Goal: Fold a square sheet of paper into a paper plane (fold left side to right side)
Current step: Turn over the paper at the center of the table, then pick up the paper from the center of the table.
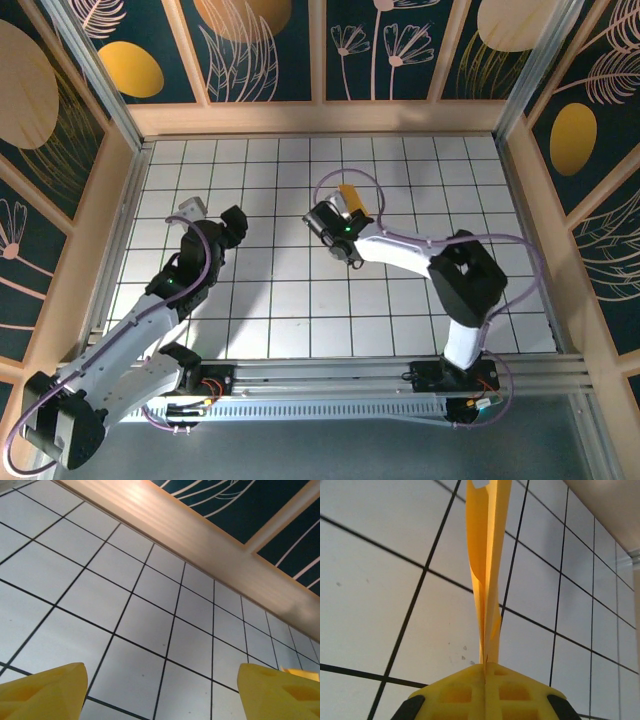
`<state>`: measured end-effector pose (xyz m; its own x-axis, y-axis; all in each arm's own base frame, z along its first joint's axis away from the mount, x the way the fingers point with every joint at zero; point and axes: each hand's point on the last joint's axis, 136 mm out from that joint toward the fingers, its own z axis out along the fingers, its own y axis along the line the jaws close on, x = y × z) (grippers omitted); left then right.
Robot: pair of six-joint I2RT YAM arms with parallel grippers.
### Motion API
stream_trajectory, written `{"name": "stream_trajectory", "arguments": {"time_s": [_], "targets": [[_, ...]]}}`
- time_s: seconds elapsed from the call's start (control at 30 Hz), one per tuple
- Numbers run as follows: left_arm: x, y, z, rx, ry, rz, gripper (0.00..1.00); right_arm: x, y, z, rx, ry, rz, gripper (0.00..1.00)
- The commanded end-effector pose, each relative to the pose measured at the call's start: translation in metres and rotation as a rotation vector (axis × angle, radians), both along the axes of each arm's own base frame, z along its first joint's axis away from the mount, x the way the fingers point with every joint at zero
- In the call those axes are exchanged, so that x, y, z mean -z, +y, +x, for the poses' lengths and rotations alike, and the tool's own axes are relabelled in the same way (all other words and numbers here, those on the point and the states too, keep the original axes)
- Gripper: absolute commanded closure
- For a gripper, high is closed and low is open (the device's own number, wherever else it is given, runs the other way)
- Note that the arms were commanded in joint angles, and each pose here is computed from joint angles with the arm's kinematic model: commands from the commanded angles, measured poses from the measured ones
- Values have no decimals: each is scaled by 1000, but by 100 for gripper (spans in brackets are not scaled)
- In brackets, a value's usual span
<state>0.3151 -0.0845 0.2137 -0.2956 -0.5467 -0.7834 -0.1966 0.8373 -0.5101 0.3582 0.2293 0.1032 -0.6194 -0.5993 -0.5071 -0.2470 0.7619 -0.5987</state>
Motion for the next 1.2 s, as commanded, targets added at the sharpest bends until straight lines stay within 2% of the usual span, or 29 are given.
{"name": "stream_trajectory", "arguments": {"time_s": [0.0, 0.07, 0.13, 0.27, 0.3, 0.4, 0.6, 0.77, 0.9, 1.0, 1.17], "targets": [[4, 12, -3, -57, 11, 17, 21, 5, -7, 3, 62, -36, -118, 100], [7, 11, -2, -54, 19, 21, 21, 24, -3, 2, 67, -3, -150, 100], [8, 10, 0, -49, 26, 21, 21, 38, 3, 1, 60, 24, -169, 94], [12, 4, 3, -29, 43, 25, 20, 48, 18, -5, 35, 98, -72, 72], [13, 3, 4, -22, 47, 24, 20, 47, 23, -7, 26, 116, -26, 64], [15, -3, 8, 0, 58, 18, 20, 36, 30, -10, 12, 143, 71, 50], [23, -33, 19, 127, 80, -16, 21, -11, 24, -10, 12, 125, 291, 29], [37, -76, 31, 296, 124, -94, 28, -57, 7, -4, 9, 72, 617, 21], [49, -119, 40, 455, 170, -194, 37, -79, -23, 1, 31, 25, 909, 15], [57, -150, 45, 538, 200, -245, 38, -88, -47, 2, 48, -4, 1086, 14], [73, -195, 53, 643, 251, -336, 38, -91, -83, 0, 86, -36, 1306, 9]]}}
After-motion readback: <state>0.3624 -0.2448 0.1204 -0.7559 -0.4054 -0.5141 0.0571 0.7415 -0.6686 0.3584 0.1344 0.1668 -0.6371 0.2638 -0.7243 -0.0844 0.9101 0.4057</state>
